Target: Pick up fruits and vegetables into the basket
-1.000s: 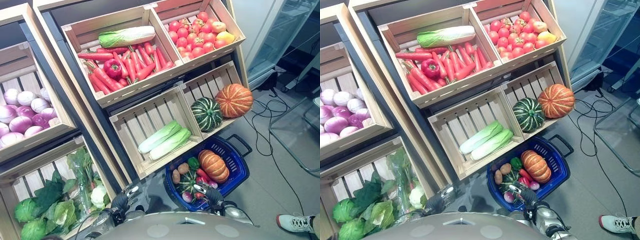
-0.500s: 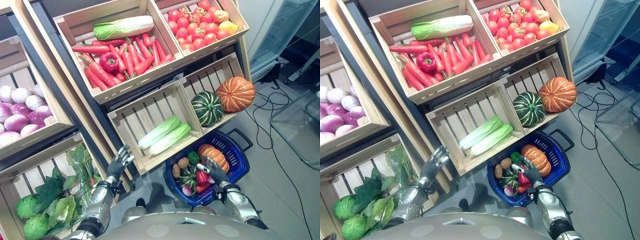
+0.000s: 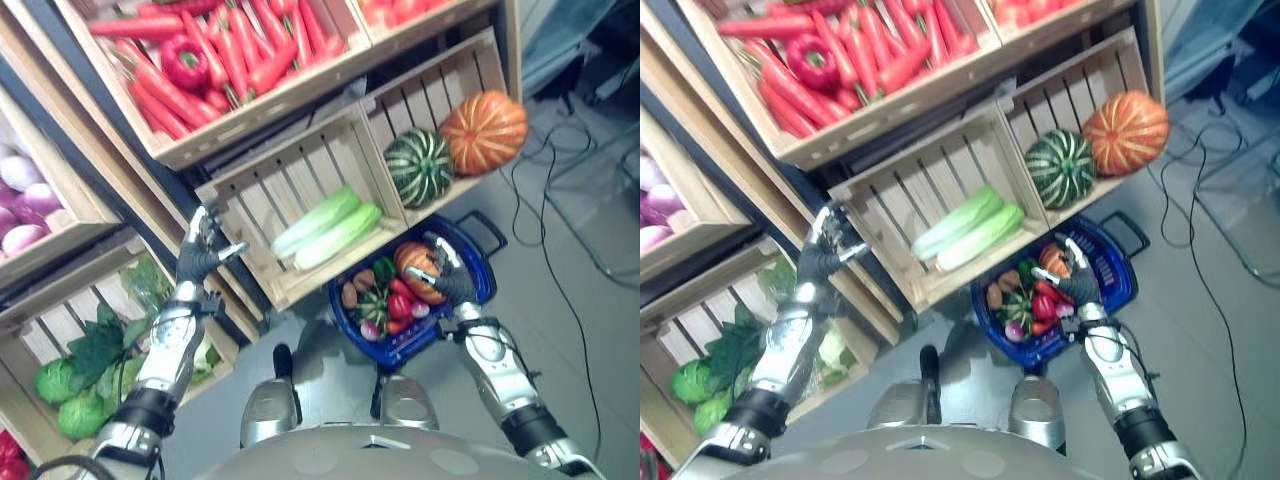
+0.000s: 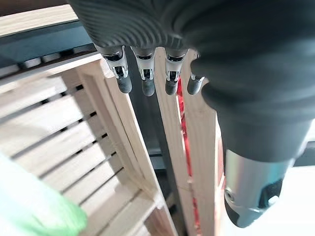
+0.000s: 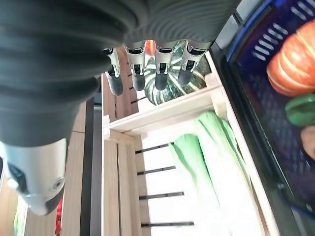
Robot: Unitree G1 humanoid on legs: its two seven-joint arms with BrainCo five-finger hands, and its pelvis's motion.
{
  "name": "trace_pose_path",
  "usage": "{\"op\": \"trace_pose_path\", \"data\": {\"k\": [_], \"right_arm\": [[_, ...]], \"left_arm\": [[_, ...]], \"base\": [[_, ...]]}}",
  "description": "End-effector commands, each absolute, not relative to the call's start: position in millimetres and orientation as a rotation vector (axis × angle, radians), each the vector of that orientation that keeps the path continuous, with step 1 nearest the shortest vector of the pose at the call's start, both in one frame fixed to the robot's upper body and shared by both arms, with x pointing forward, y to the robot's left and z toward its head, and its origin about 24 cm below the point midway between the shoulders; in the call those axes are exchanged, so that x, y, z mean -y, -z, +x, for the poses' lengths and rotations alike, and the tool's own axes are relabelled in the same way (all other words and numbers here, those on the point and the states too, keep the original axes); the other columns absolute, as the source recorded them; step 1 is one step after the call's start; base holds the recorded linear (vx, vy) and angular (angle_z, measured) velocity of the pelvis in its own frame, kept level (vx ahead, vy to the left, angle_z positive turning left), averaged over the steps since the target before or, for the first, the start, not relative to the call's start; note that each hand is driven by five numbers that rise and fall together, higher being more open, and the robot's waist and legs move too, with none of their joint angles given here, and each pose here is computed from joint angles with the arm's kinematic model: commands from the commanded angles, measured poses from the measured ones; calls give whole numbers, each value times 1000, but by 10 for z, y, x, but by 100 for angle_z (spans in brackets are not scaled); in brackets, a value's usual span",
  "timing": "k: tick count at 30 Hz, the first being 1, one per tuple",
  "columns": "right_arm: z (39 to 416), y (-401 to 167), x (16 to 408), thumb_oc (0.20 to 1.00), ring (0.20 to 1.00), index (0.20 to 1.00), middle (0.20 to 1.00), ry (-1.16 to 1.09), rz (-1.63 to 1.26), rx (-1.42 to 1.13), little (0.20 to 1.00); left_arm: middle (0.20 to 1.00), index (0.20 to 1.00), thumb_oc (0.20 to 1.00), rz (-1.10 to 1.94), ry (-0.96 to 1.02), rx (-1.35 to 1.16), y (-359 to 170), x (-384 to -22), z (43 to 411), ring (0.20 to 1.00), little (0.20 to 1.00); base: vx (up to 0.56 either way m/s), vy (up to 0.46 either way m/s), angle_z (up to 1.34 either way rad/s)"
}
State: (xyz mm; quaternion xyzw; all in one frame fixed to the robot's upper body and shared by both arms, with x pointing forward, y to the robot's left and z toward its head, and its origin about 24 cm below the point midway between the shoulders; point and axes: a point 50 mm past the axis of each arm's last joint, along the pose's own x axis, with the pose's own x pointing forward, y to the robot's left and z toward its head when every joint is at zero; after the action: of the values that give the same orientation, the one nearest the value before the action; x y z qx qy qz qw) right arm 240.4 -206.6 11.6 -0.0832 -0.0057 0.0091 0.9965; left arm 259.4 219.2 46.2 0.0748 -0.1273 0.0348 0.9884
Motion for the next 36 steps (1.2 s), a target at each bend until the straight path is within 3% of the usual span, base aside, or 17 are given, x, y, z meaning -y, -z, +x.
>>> {"op": "trace_pose_path", "data": {"k": [1, 12, 19, 36], "right_arm": [[2555, -591, 1905, 1000, 1000, 1000, 1000, -41, -162, 257, 1000], [2872, -1095, 1761, 1000, 1000, 1000, 1000, -69, -197, 397, 1000], [2979, -1291, 1666, 1000, 1000, 1000, 1000, -115, -229, 446, 1000], [3070, -1563, 1588, 1000, 1000, 1000, 1000, -156, -278, 496, 1000]], "left_arm": [[1000, 1000, 1000, 340, -107, 460, -839, -2092, 2749, 1000, 1000], [1000, 1000, 1000, 672, -311, 514, -1265, -2064, 3342, 1000, 1000], [1000, 1000, 1000, 733, -387, 499, -1470, -2112, 3553, 1000, 1000], [1000, 1000, 1000, 698, -726, 191, -1647, -2742, 3771, 1000, 1000]], "base": [[-110, -11, -5], [-75, 10, -9], [-33, 30, -10], [1, 45, -4]]}}
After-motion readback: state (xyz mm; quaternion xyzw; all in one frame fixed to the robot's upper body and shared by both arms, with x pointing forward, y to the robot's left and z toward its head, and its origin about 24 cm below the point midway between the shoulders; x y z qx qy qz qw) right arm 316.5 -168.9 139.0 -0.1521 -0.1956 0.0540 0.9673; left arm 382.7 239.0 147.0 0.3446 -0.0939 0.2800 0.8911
